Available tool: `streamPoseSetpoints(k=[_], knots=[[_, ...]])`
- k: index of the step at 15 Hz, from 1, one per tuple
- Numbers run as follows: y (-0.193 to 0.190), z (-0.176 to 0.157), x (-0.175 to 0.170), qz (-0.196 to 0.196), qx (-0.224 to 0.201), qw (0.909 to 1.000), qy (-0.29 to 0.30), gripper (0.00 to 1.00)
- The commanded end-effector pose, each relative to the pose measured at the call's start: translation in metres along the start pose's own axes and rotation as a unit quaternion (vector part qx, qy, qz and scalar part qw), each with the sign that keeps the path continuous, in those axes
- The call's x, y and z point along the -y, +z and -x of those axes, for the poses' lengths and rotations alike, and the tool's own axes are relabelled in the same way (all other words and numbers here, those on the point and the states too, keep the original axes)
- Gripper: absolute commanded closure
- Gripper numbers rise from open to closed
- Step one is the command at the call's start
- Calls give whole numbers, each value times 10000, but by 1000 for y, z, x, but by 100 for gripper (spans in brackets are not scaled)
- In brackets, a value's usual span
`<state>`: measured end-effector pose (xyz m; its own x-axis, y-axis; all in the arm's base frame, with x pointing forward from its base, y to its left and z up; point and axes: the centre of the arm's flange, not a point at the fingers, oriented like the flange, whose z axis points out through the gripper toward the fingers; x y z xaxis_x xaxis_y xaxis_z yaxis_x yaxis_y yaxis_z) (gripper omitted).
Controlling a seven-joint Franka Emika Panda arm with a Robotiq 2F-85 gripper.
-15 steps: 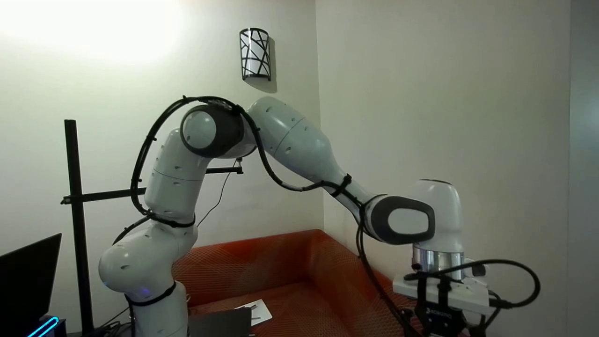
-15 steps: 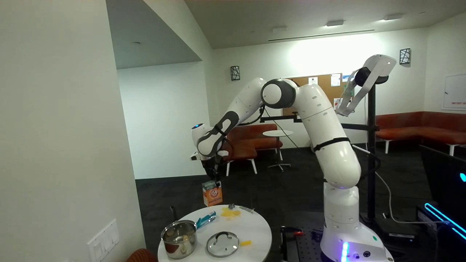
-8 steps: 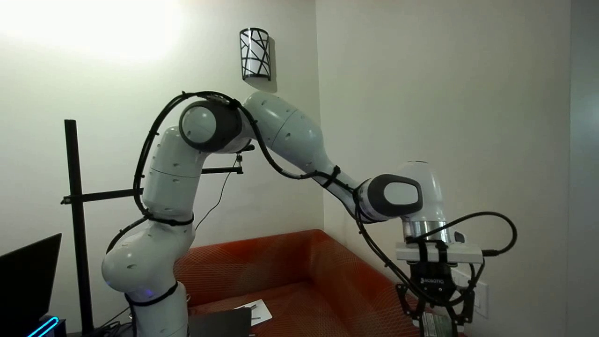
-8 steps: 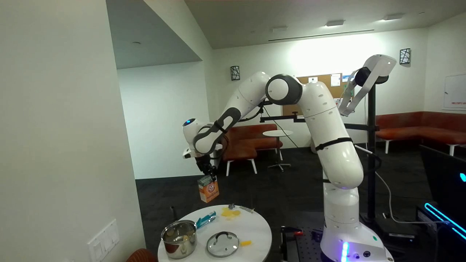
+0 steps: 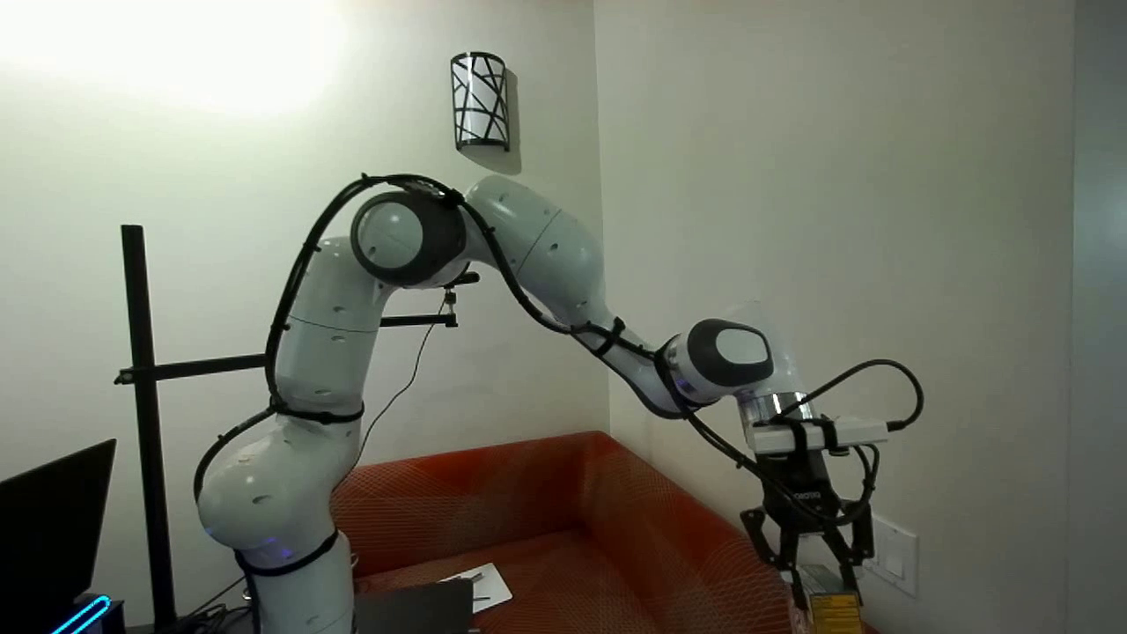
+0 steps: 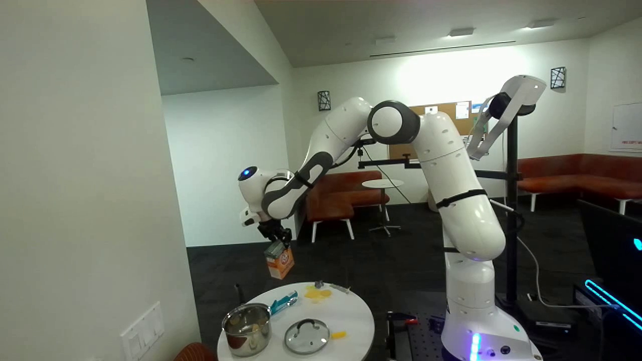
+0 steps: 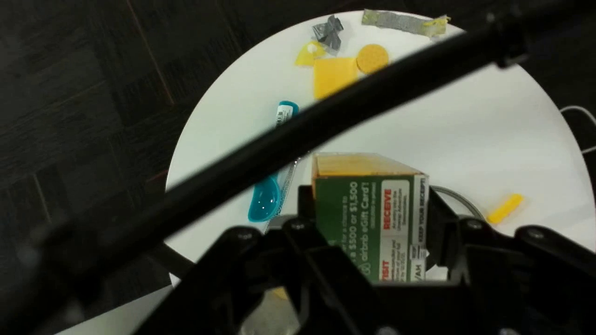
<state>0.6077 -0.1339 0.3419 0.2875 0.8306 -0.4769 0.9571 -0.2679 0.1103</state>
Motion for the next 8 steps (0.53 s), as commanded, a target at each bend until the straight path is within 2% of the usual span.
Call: streamPoseSetpoints(k=[1, 4, 8], knots=[[-19, -8, -2, 407, 407, 9969, -530, 70], [-23, -18, -1, 745, 803, 9893, -967, 70], [-27, -31, 1, 1222, 1286, 9725, -1512, 70]])
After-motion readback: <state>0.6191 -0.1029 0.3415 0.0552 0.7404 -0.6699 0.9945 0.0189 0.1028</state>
